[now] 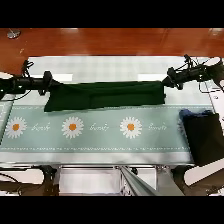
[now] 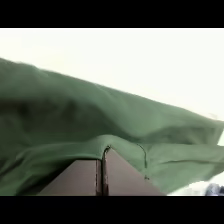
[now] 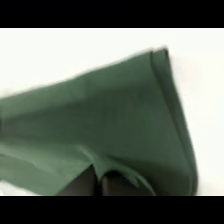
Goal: Fold the shirts.
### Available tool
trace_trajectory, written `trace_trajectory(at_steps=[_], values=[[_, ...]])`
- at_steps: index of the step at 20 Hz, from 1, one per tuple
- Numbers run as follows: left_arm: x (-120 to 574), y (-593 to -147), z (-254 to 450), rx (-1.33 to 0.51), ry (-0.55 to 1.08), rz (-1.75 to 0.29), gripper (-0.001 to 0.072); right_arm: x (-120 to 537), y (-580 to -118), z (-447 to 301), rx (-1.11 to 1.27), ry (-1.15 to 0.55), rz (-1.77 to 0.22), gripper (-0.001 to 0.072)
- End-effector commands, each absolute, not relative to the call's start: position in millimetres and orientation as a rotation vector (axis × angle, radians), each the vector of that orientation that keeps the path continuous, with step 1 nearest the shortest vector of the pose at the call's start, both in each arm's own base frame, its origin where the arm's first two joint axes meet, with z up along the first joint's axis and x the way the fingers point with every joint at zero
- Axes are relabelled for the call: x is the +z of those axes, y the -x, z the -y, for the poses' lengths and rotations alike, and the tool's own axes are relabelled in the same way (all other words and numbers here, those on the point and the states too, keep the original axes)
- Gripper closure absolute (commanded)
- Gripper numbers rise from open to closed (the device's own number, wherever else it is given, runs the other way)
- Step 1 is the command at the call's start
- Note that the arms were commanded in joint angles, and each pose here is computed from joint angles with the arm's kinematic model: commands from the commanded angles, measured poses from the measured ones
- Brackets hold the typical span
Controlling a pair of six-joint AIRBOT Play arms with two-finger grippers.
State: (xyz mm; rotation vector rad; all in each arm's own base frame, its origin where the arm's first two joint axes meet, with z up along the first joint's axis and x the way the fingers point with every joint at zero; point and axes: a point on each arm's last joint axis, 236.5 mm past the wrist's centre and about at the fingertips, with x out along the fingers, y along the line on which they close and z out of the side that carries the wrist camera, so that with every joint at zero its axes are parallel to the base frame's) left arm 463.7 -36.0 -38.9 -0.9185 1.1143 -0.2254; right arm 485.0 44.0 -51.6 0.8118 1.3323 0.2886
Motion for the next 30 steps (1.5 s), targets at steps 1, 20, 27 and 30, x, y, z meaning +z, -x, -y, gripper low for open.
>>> trace_trajectory(at_steps=[1,20,27,30], values=[[-50,-473,37,-0.236,0.871,-1.102,0.04,-61,-492,-50,0.328,-0.841,-1.357,0.0151],[0,-342,127,-0.339,0.52,-1.184,0.0012,-98,-453,-84,0.409,-0.714,-1.584,0.0339],[15,-359,214,-0.486,0.383,-1.004,0.0677,-9,-441,-58,0.427,-0.496,-1.479,0.069],[10,-361,259,-0.536,0.361,-0.975,0.0678,20,-408,-53,0.37,-0.439,-1.402,0.069]])
